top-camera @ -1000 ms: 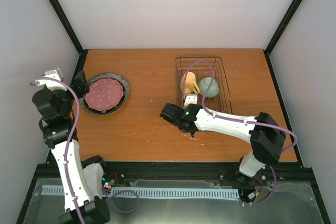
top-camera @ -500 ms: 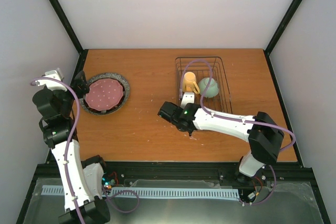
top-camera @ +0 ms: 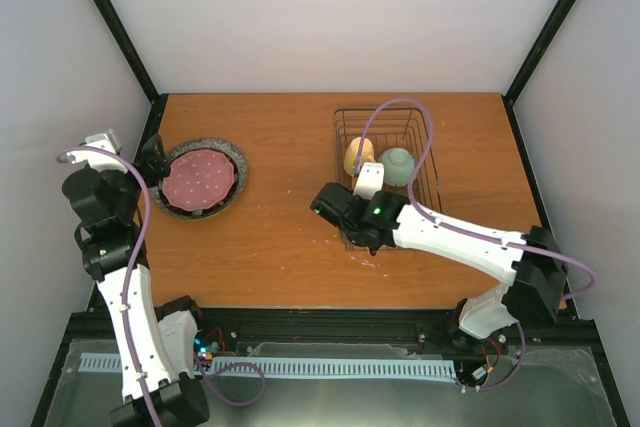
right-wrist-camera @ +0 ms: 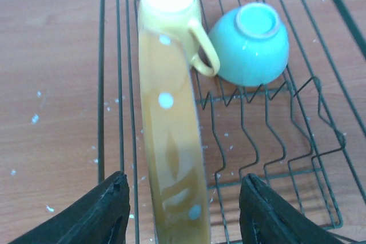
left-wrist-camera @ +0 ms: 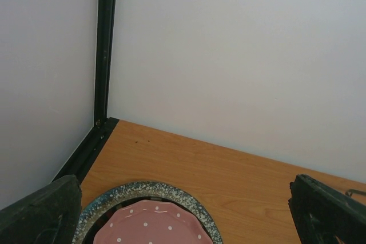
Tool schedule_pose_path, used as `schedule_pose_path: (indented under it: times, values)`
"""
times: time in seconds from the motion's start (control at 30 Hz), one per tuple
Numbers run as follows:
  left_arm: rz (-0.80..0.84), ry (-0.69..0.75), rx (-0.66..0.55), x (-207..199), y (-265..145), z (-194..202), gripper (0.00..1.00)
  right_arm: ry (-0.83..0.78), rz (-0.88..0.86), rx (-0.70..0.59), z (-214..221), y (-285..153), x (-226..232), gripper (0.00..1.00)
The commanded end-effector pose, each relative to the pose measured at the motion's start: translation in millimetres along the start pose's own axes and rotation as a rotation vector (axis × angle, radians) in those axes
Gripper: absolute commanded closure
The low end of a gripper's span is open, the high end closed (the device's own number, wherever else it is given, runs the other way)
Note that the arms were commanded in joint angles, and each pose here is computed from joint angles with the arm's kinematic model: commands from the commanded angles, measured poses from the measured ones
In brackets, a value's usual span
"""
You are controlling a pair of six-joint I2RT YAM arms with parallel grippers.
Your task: Load the mixed dishes into the dish rack
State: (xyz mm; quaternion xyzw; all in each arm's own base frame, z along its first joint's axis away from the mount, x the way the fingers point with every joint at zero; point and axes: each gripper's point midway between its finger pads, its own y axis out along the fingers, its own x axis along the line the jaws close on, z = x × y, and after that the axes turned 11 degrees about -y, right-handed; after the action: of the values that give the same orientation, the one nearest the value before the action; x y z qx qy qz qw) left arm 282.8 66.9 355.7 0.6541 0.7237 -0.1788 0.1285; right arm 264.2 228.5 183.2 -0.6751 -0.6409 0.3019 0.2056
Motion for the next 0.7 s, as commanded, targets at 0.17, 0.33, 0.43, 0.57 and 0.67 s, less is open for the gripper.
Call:
schedule_pose_path:
  times: [0.17,0.33,0.43,0.57,0.67]
  values:
    - [0.020,-0.090,0.008,-4,1,-1,0.00,0.072,-0.008,-0.162,-49,-43,-31,0.46]
    - [0.066,-0.100,-0.006,-14,-4,-4,0.00,0.077,-0.061,-0.214,-64,-59,-36,0.45]
    - [0.119,-0.101,0.002,-23,-5,-2,0.00,0.066,-0.077,-0.239,-73,-68,-42,0.43]
    - [0.180,-0.113,0.042,-32,-4,4,0.00,0.096,-0.087,-0.273,-83,-80,-57,0.40]
    - [0.158,-0.140,0.080,-28,1,9,0.00,0.128,-0.101,-0.284,-92,-84,-70,0.38]
